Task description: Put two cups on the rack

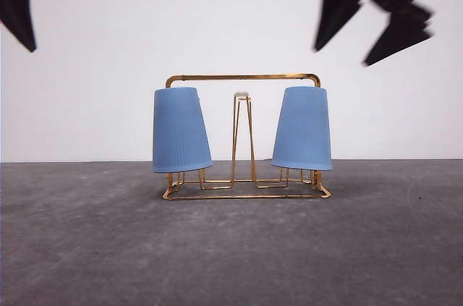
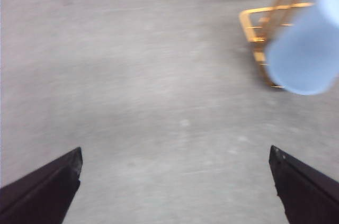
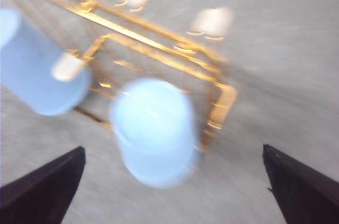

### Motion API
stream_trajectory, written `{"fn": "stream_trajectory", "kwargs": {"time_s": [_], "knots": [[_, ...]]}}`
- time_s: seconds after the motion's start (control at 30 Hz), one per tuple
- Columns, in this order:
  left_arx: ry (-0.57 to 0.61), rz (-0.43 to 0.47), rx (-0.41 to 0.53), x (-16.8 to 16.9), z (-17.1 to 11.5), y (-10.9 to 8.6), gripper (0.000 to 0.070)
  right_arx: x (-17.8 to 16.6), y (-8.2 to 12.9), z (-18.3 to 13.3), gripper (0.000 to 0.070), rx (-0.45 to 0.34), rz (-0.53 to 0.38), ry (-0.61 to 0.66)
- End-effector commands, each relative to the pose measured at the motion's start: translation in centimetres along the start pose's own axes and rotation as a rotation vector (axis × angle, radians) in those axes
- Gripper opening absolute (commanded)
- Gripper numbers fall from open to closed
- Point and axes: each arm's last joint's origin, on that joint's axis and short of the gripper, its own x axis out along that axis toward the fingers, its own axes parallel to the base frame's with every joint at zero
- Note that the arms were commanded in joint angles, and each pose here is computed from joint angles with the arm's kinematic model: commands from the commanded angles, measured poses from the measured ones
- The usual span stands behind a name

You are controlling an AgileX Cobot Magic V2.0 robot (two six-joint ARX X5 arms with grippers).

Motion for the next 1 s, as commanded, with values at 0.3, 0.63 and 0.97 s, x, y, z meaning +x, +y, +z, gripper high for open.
{"fn": "stream_trajectory", "kwargs": {"time_s": [0.3,0.63,0.97], "knots": [[0.002,0.034,-0.015,-0.1,0.2,1.0,0.0672,-6.9,-0.3,-8.5,0.0700,0.106,-0.198,-0.046],[0.007,0.031,-0.017,-0.1,0.1,1.0,0.0672,-8.8,0.2,-10.8,0.0700,0.178,-0.227,-0.040],[0.009,0.031,-0.038,-0.1,0.1,1.0,0.0032,-8.8,0.2,-10.8,0.0012,0.203,-0.226,-0.035]]}}
